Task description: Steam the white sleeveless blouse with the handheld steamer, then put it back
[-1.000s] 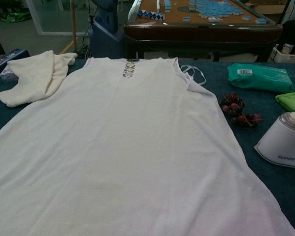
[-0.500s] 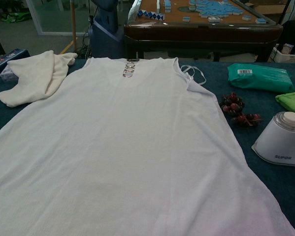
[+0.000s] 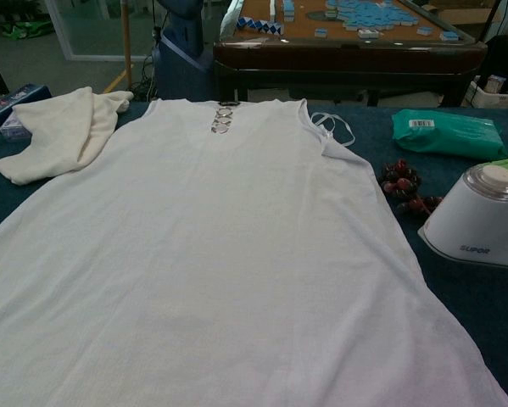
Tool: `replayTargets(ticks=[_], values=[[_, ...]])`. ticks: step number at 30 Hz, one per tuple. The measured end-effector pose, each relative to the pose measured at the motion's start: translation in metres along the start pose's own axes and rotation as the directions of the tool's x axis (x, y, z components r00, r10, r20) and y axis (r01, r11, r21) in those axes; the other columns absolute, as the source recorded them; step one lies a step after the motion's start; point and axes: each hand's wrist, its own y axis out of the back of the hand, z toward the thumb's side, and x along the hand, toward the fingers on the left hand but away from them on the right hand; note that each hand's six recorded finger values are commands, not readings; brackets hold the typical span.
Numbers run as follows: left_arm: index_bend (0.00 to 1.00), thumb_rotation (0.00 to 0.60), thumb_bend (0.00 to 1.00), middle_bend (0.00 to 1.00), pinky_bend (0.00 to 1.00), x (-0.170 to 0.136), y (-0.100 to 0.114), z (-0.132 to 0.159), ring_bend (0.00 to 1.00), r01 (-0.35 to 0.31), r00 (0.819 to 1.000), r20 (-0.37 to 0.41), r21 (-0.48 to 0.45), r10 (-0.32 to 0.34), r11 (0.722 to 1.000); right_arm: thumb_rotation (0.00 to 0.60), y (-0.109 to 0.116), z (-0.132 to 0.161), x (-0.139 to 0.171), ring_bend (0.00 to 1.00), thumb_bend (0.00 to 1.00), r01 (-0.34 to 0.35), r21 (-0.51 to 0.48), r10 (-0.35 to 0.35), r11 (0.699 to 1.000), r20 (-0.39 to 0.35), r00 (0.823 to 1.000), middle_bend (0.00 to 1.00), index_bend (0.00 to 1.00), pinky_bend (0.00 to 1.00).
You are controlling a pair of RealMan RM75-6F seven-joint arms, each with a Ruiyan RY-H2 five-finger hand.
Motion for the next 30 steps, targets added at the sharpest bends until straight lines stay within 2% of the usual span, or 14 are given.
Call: replayTargets(ticks=[5, 9, 12, 16, 21, 22, 25, 26, 28, 30], values=[[0.18, 0.6, 0.2, 0.14, 0.0, 0.012, 0.0, 0.019, 0.12, 0.049, 0.994, 0.101, 0.005, -0.049, 0.999, 0.6, 0.01, 0.018, -0.003, 0.85, 0.61, 0.003, -0.023, -0.005, 1.0, -0.054, 0.999, 0.84, 0.89, 0.73], [0.18, 0.6, 0.2, 0.14, 0.0, 0.025, -0.002, 0.038, 0.13, 0.115, 0.974, 0.194, 0.02, -0.117, 0.993, 0.6, 0.018, 0.041, -0.016, 0.85, 0.61, -0.02, -0.031, 0.017, 0.999, -0.109, 0.994, 0.84, 0.89, 0.73], [0.18, 0.6, 0.2, 0.14, 0.0, 0.036, -0.007, 0.055, 0.13, 0.173, 0.946, 0.267, 0.057, -0.182, 0.983, 0.6, 0.021, 0.059, -0.028, 0.85, 0.61, -0.039, -0.028, 0.035, 0.999, -0.146, 0.989, 0.84, 0.89, 0.73], [0.18, 0.6, 0.2, 0.14, 0.0, 0.049, -0.017, 0.079, 0.13, 0.243, 0.895, 0.354, 0.126, -0.272, 0.962, 0.6, 0.023, 0.081, -0.044, 0.85, 0.61, -0.05, -0.013, 0.046, 0.999, -0.186, 0.981, 0.84, 0.89, 0.73], [0.14, 0.589, 0.19, 0.11, 0.0, 0.062, -0.034, 0.101, 0.11, 0.314, 0.83, 0.418, 0.198, -0.369, 0.929, 0.6, 0.019, 0.107, -0.063, 0.85, 0.61, -0.07, 0.01, 0.07, 0.998, -0.223, 0.972, 0.84, 0.89, 0.73], [0.13, 0.564, 0.18, 0.09, 0.0, 0.064, -0.039, 0.106, 0.09, 0.332, 0.814, 0.427, 0.214, -0.394, 0.919, 0.6, 0.018, 0.111, -0.066, 0.85, 0.61, -0.076, 0.013, 0.077, 0.997, -0.228, 0.971, 0.84, 0.89, 0.73], [0.07, 0.388, 0.16, 0.02, 0.0, 0.067, -0.053, 0.116, 0.03, 0.379, 0.772, 0.444, 0.252, -0.454, 0.89, 0.6, 0.011, 0.126, -0.078, 0.85, 0.61, -0.097, 0.027, 0.101, 0.995, -0.247, 0.964, 0.84, 0.89, 0.73], [0.06, 0.346, 0.15, 0.01, 0.0, 0.068, -0.058, 0.119, 0.02, 0.392, 0.76, 0.447, 0.263, -0.472, 0.881, 0.6, 0.009, 0.13, -0.081, 0.85, 0.61, -0.104, 0.031, 0.108, 0.994, -0.251, 0.962, 0.84, 0.89, 0.73], [0.04, 0.286, 0.14, 0.0, 0.0, 0.069, -0.067, 0.126, 0.0, 0.418, 0.731, 0.454, 0.291, -0.509, 0.86, 0.6, 0.002, 0.139, -0.089, 0.85, 0.61, -0.119, 0.038, 0.125, 0.992, -0.261, 0.957, 0.84, 0.89, 0.73], [0.02, 0.255, 0.14, 0.0, 0.0, 0.071, -0.075, 0.131, 0.0, 0.431, 0.709, 0.459, 0.317, -0.535, 0.845, 0.6, -0.005, 0.148, -0.095, 0.85, 0.61, -0.131, 0.049, 0.139, 0.99, -0.271, 0.952, 0.84, 0.89, 0.73]])
